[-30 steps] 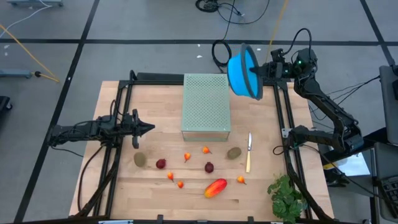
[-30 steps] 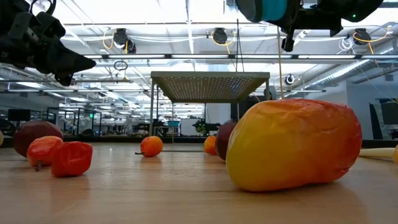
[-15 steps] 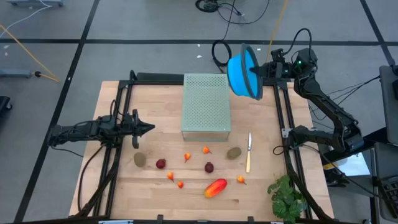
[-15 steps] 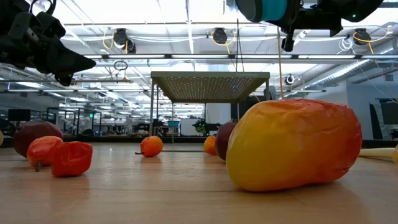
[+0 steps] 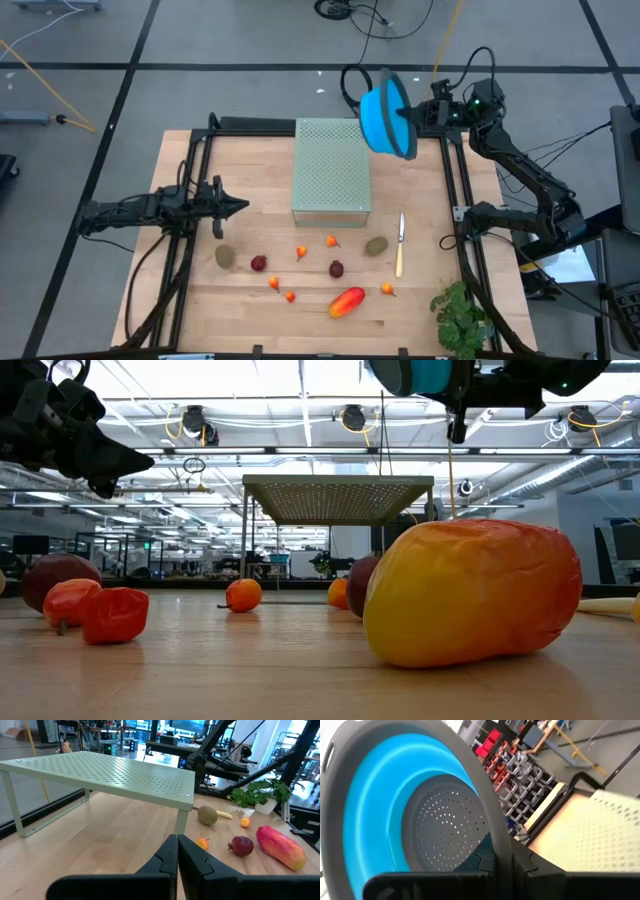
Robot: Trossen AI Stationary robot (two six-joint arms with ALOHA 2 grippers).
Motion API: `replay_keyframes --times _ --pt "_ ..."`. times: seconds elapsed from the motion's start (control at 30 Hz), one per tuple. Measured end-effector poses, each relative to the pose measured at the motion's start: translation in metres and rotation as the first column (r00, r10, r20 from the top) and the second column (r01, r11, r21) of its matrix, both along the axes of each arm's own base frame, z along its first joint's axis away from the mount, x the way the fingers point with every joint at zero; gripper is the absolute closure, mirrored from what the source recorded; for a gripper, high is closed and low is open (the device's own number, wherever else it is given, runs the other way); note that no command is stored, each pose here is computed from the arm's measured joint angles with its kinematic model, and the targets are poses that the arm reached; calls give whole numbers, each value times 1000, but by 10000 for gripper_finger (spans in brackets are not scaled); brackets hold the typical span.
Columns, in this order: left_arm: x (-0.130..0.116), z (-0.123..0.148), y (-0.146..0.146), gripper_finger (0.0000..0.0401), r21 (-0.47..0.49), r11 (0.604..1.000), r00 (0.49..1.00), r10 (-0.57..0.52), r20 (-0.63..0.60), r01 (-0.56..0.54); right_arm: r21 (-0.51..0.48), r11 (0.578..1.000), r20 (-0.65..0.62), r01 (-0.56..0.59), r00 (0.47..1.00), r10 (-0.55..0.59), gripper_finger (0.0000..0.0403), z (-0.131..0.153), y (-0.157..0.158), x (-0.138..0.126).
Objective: Pick & Place Fruit
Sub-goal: Put the blue strainer bowl on the shelf
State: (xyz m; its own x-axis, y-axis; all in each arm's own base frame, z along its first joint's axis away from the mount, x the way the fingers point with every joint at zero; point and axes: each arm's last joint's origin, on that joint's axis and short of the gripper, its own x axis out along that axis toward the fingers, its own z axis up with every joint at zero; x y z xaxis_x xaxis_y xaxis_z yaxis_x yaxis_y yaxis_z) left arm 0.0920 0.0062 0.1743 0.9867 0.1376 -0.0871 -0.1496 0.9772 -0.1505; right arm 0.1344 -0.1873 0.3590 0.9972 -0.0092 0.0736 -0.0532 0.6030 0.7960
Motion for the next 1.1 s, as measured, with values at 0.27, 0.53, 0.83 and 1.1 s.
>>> replay_keyframes --times 0.27,0.53,0.83,1.1 --pt "0 0 0 391 0 1000 1000 0 0 0 53 998 -23 43 999 -42 399 -10 -4 17" --pt "0 0 0 391 0 1000 1000 1 0 -1 44 995 -53 95 994 -92 399 -21 -6 34" --pt "0 0 0 391 0 1000 1000 1 0 -1 3 984 -149 181 973 -178 399 -31 2 51" --pt "0 0 0 391 0 1000 1000 1 0 -1 -134 962 -301 237 916 -267 399 -5 12 66"
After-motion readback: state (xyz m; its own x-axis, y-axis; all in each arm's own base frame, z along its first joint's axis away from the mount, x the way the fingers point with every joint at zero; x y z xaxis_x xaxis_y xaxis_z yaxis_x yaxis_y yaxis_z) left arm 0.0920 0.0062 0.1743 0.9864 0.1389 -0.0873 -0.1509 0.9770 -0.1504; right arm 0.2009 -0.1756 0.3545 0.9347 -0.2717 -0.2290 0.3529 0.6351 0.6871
